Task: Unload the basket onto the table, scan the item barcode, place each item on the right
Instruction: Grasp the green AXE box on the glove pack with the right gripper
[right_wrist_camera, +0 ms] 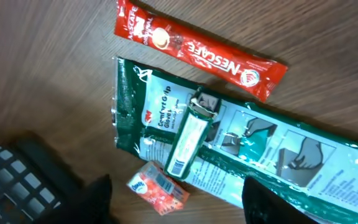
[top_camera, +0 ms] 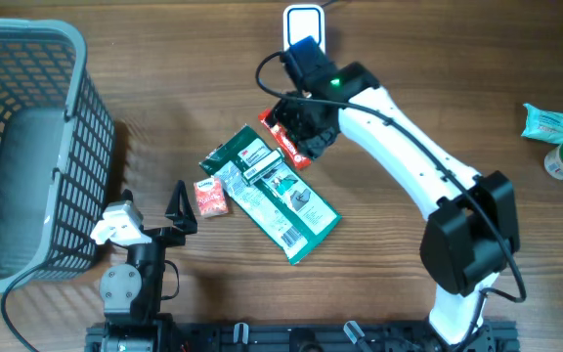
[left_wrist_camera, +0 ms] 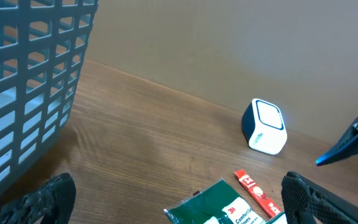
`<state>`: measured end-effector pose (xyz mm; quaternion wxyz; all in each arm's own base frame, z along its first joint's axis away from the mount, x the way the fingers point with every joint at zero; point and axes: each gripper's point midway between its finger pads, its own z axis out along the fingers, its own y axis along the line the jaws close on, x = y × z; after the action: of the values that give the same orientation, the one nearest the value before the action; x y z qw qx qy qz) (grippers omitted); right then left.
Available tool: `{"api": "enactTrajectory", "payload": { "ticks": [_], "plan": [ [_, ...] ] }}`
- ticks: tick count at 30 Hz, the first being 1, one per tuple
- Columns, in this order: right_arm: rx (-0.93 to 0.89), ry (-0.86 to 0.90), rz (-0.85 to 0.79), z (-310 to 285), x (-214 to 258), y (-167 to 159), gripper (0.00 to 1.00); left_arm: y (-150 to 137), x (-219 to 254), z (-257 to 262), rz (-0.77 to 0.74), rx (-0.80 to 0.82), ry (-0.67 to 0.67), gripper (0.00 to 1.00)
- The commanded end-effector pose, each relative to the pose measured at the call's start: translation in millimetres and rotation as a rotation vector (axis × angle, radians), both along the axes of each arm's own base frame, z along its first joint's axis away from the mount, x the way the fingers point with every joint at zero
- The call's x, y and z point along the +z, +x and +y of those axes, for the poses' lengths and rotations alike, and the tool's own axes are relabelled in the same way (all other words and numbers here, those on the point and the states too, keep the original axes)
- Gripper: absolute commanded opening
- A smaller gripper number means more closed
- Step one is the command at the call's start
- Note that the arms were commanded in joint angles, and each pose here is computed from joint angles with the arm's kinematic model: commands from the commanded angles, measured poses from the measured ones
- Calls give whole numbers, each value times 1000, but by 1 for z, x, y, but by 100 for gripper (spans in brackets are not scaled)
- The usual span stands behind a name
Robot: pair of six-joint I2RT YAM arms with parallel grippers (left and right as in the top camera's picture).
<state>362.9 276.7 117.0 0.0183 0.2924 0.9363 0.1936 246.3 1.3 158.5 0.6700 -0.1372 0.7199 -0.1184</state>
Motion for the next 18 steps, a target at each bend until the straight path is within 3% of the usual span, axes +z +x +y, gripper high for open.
{"api": "enactTrajectory", "payload": {
  "ticks": [1,2,6,8,9,10,11,12,13,14,16,18],
  "plan": [
    [-31,-51,43,-3,-28,1,71,0,0,-1,-5,-8,12,100],
    [-35,-55,63,-2,-36,0,76,0,0,-1,-5,-8,12,100],
    [101,30,33,20,-42,4,76,0,0,-1,-5,-8,12,100],
    [361,97,-47,34,-35,-1,79,0,0,-1,-5,-8,12,100],
    [500,91,-106,34,-34,-1,71,0,0,-1,-5,-8,12,100],
    [699,88,-184,34,-33,-4,78,0,0,-1,-5,-8,12,100],
    [974,126,-294,36,-29,-12,79,0,0,-1,-5,-8,12,100],
    [1132,123,-351,31,-30,-17,79,0,0,-1,-5,-8,12,100],
    [1337,71,-411,19,-35,-21,79,0,0,-1,-5,-8,12,100],
    [1558,-97,-490,-1,-44,-6,89,0,0,-1,-5,-8,12,100],
    [1692,-310,-634,-9,-43,33,86,0,0,-1,-5,-8,12,100],
    [1841,-253,-750,4,-38,29,86,0,0,-1,-5,-8,12,100]
  ]
}}
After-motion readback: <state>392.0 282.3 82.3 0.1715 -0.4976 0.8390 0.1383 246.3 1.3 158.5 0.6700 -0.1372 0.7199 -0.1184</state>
